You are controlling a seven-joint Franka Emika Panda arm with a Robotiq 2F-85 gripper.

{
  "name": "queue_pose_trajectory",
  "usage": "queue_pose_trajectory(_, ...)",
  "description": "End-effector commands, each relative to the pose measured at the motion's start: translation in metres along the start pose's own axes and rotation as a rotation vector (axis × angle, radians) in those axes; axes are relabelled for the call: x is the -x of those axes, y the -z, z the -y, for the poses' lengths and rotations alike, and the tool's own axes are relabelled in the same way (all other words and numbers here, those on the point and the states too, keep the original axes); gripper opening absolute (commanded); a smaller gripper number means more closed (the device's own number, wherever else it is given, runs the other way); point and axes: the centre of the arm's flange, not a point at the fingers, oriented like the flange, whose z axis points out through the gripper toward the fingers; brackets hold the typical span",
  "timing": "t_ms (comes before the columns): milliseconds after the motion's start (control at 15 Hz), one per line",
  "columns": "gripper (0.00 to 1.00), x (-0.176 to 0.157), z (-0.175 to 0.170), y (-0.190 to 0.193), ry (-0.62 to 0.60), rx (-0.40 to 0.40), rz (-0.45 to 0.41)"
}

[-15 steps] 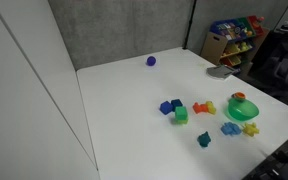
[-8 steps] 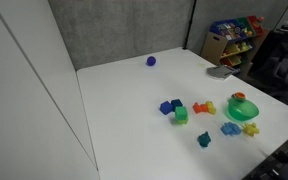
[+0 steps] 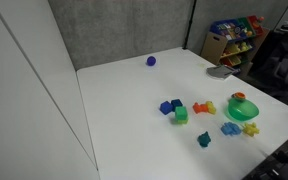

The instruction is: Put the green bear toy in the green bowl

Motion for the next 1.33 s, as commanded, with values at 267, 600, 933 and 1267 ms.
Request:
queue_pose_trajectory(267,1.0,-0.007,0.003,-0.002,0.008,0.0,-0.005)
queue_pose_trajectory(600,1.0,-0.038,0.013,-0.011,0.051,0.001,-0.047)
queue_pose_trajectory(933,1.0,-0.07,0.016,-0.037,0.086,0.004,-0.083)
queue_pose_trajectory(1267,1.0,-0.101,0.022,-0.082,0.118,-0.004,-0.096)
